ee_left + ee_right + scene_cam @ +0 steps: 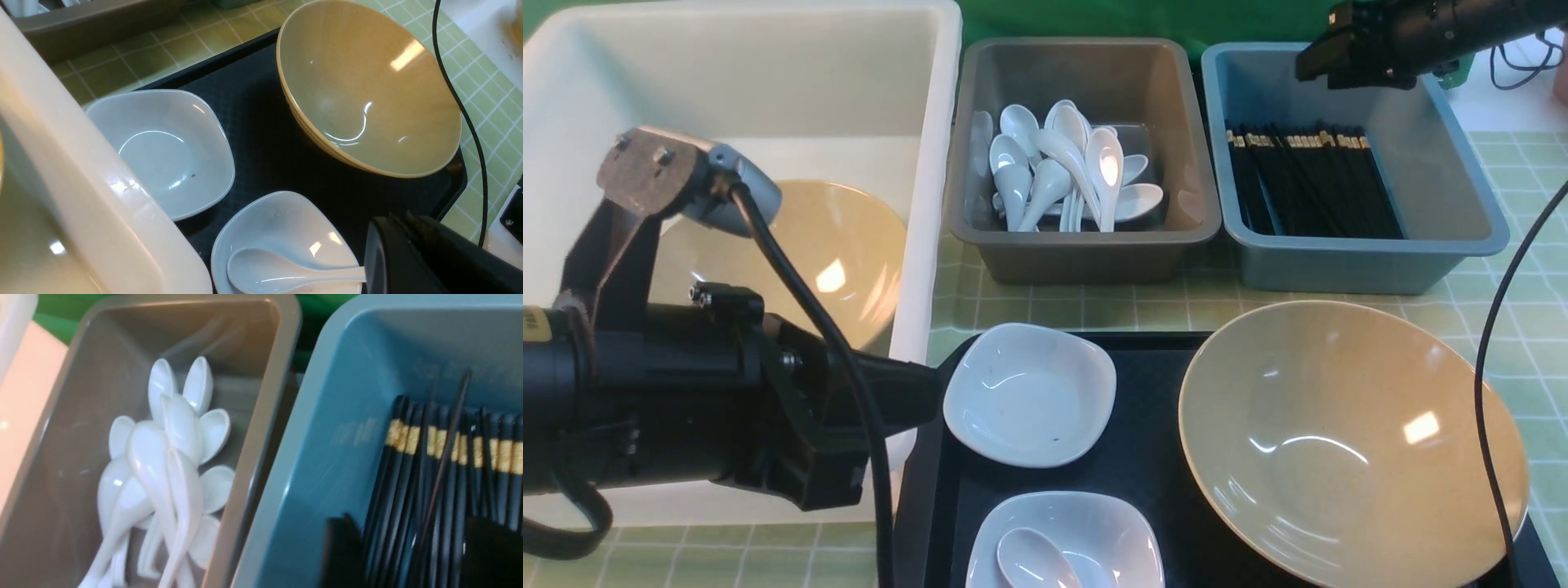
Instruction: On green table put chopsticks spoon bowls plates into blue grey white boxes.
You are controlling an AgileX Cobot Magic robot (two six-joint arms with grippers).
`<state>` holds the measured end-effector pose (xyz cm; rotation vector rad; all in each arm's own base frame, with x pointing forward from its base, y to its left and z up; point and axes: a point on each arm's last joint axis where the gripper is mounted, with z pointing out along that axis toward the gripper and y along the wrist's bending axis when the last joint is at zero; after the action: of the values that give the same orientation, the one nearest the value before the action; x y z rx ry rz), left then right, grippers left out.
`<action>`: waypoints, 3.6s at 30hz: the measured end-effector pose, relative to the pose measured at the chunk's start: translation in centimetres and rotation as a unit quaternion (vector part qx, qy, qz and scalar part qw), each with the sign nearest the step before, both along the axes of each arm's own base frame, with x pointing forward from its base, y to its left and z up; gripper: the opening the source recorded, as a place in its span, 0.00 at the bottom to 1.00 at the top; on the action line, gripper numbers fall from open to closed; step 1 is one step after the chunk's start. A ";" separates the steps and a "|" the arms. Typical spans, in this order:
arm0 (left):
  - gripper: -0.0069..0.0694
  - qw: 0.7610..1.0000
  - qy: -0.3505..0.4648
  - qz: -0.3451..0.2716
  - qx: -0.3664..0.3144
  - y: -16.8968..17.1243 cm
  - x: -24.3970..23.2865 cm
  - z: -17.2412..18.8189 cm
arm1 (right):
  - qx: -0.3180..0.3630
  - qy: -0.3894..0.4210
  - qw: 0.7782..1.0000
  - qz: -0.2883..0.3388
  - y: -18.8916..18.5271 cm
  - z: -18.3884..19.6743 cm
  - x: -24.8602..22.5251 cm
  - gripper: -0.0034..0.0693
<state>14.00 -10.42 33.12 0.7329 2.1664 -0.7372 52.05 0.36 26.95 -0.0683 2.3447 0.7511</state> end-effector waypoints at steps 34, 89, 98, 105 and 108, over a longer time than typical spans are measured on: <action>0.09 0.976 -0.109 -0.074 0.171 4.2 -6.4 5.0 | -0.236 0.053 0.853 0.463 23.4 5.2 -26.3 0.78; 0.09 0.974 -0.207 0.051 0.080 5.8 -8.1 5.9 | -0.294 0.155 0.837 0.434 28.4 -1.9 -23.4 0.23; 0.09 0.980 -0.173 0.062 0.080 4.8 -5.8 5.4 | -0.176 0.068 0.938 0.291 24.1 4.4 -15.2 0.23; 0.09 0.981 -0.164 0.064 0.083 4.4 -4.8 5.2 | -0.081 -0.072 0.987 0.121 22.5 3.7 -7.8 0.23; 0.09 0.981 -0.166 0.066 0.081 4.4 -4.7 5.3 | -0.054 -0.110 0.991 0.059 22.6 1.8 -5.4 0.25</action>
<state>9.26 -6.01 38.40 0.7299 1.9583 -0.3442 46.61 22.98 28.75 -0.3221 2.1832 0.6374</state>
